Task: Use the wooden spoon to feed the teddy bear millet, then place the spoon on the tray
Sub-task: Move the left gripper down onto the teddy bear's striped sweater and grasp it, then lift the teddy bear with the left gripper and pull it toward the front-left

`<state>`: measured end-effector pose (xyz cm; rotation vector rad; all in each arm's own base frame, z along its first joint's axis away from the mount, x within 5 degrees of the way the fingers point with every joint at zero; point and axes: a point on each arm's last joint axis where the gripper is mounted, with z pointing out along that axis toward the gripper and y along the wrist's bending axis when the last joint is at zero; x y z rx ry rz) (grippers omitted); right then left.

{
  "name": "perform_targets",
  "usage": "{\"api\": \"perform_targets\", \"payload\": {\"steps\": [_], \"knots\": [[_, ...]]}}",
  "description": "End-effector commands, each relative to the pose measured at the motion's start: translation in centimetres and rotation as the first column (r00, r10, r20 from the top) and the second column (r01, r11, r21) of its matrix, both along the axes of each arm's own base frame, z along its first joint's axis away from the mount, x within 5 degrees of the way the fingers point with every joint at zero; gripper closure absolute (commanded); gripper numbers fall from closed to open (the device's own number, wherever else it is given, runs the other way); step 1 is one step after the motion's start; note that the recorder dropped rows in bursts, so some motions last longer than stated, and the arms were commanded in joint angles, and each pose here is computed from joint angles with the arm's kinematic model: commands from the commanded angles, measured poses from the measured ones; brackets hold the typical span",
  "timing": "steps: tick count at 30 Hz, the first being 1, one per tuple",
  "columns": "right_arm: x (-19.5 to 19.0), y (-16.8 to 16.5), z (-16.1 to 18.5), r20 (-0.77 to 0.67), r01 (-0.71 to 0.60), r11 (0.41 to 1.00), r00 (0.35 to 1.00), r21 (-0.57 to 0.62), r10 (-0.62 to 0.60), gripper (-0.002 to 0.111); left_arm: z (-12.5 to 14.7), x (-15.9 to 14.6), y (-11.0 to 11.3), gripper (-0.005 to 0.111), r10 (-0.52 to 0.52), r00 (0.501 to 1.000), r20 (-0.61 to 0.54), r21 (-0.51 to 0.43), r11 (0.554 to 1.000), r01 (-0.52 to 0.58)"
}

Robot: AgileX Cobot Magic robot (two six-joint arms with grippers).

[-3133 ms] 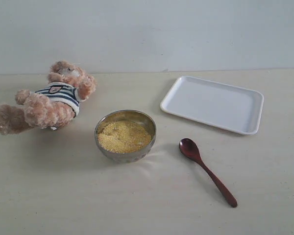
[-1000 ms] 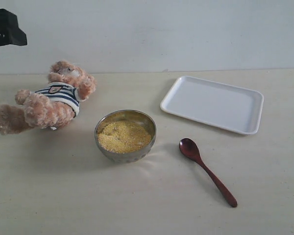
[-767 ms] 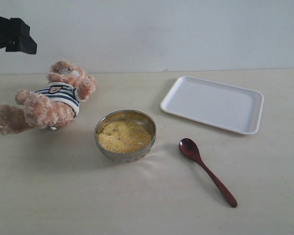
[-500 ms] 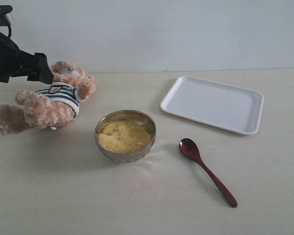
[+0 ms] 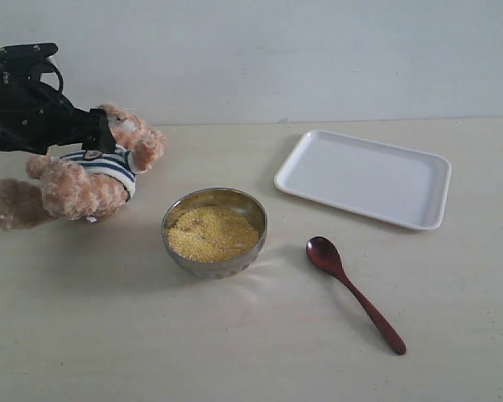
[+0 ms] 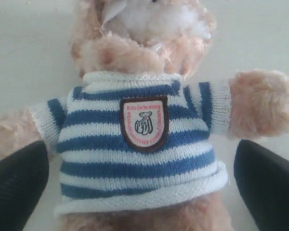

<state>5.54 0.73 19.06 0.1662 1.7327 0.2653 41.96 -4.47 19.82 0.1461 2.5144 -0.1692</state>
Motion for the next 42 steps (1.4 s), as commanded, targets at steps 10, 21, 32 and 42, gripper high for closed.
{"api": "perform_targets", "payload": {"steps": [10,21,32,42], "knots": [[0.0,0.0,0.1,0.016,0.003,1.000,1.000,-0.006,-0.003,0.108,-2.4,1.3,0.0,0.009,0.033,0.999,0.011,-0.019,0.999,-0.033],[0.0,-0.1,0.2,0.028,0.006,1.000,1.000,0.002,-0.006,0.108,-5.6,1.8,0.0,0.009,0.038,0.998,-0.040,-0.010,0.999,-0.039],[0.0,-0.1,0.2,0.028,0.006,1.000,1.000,0.002,-0.006,0.108,-9.4,1.5,0.0,0.030,0.033,0.987,-0.155,-0.003,0.999,-0.034],[0.0,-0.1,0.2,0.028,0.006,1.000,1.000,0.002,-0.006,0.108,-10.5,0.3,-0.2,0.102,-0.002,0.951,-0.310,-0.014,1.000,-0.002]]}}
